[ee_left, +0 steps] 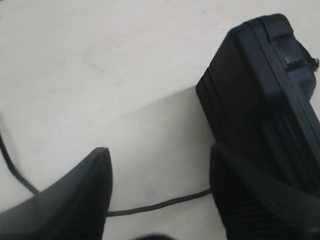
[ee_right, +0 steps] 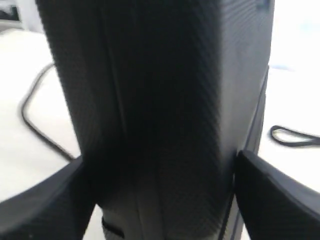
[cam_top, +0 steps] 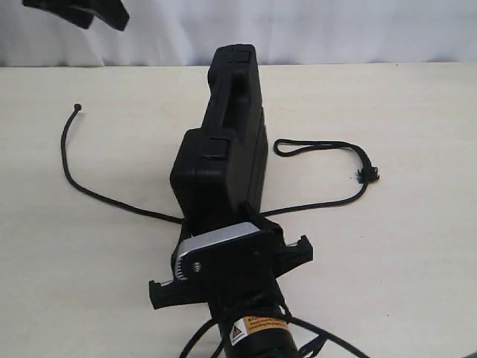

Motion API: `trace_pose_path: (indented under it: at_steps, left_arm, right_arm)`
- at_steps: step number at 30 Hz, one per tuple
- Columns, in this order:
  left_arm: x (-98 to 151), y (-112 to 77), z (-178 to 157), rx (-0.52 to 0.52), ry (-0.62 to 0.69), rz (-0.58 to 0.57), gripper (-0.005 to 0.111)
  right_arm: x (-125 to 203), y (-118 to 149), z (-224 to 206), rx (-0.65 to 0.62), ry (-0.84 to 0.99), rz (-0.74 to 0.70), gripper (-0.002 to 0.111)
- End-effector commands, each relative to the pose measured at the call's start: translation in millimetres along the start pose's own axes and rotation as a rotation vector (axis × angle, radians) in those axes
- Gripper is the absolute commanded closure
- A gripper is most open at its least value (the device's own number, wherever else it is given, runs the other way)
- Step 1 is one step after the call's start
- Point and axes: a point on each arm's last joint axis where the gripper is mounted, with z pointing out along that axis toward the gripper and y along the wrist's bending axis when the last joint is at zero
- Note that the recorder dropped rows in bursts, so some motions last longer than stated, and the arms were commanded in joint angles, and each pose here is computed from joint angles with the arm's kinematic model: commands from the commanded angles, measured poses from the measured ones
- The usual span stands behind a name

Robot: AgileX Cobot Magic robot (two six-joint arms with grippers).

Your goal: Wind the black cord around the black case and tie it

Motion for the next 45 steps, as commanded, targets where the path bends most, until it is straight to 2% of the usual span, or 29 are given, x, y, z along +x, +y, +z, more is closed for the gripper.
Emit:
trace_pose_path:
  at_steps: [1, 4, 6, 7, 10, 14, 19, 22, 26, 29, 30, 33, 34, 37, 39, 41, 43, 45]
  left_arm:
    - [13.1, -7.6, -26.8, -0.04, -0.098, -0.025, 0.052]
    - [38.0, -9.1, -28.6, -0.067, -0.161, -0.044, 0.052]
    - [56.5, -13.4, -35.1, -0.069, -0.251, -0.072, 0.052]
    - [68.7, -15.8, -38.8, -0.069, -0.313, -0.096, 0.052]
    - [93.3, -17.4, -38.9, -0.076, -0.393, -0.134, 0.052]
    - [124.2, -15.8, -31.2, -0.099, -0.466, -0.155, 0.052]
    - [158.9, -9.5, 0.3, -0.107, -0.403, -0.168, 0.052]
    - [178.4, -3.4, 16.3, -0.141, -0.401, -0.182, 0.052]
    - [197.0, 3.4, 21.1, -0.221, -0.472, -0.217, 0.052]
    - [209.5, -7.5, 17.2, -0.257, -0.56, -0.163, 0.052]
    - [213.9, -19.7, 13.5, -0.245, -0.603, -0.074, 0.052]
    - [221.8, -44.3, 6.4, -0.185, -0.672, 0.102, 0.052]
    - [231.4, -54.9, 6.2, -0.15, -0.7, 0.174, 0.052]
    - [252.0, -54.7, 14.0, -0.16, -0.725, 0.203, 0.052]
    - [284.5, -41.6, 30.0, -0.22, -0.698, 0.204, 0.052]
    - [300.8, -33.6, 34.9, -0.227, -0.72, 0.137, 0.052]
    - [300.0, -37.3, 32.1, -0.177, -0.796, 0.143, 0.052]
    - [301.4, -44.8, 34.2, -0.109, -0.775, 0.208, 0.052]
  right_arm:
    - [-22.8, 0.7, -2.5, -0.1, -0.073, 0.082, 0.104]
    - [-33.1, 4.5, 0.0, -0.139, -0.093, 0.133, 0.104]
    - [-32.8, 4.2, 14.1, -0.158, -0.009, 0.261, 0.104]
    - [-32.9, 4.6, 24.6, -0.221, 0.045, 0.322, 0.104]
    - [-34.4, 4.0, 32.1, -0.266, 0.075, 0.395, 0.104]
    - [-34.0, 5.3, 30.9, -0.272, 0.077, 0.387, 0.104]
    - [-30.0, 5.9, 30.8, -0.274, 0.11, 0.332, 0.104]
    - [-28.8, 6.1, 30.7, -0.275, 0.121, 0.311, 0.104]
    - [-27.7, 3.7, 31.2, -0.247, 0.128, 0.305, 0.104]
    - [-27.4, 2.8, 31.5, -0.236, 0.13, 0.308, 0.104]
    - [-27.6, 2.7, 31.5, -0.235, 0.128, 0.309, 0.104]
    - [-27.7, 2.7, 31.5, -0.235, 0.126, 0.309, 0.104]
    - [-27.9, 2.6, 31.5, -0.235, 0.124, 0.309, 0.104]
    - [-28.2, 2.1, 32.0, -0.232, 0.121, 0.31, 0.104]
    - [-29.7, 3.3, 32.6, -0.234, 0.117, 0.314, 0.104]
    - [-31.5, 4.6, 33.3, -0.236, 0.111, 0.32, 0.104]
    - [-34.6, 7.3, 34.3, -0.245, 0.102, 0.323, 0.104]
    - [-37.0, 8.8, 35.1, -0.245, 0.092, 0.321, 0.104]
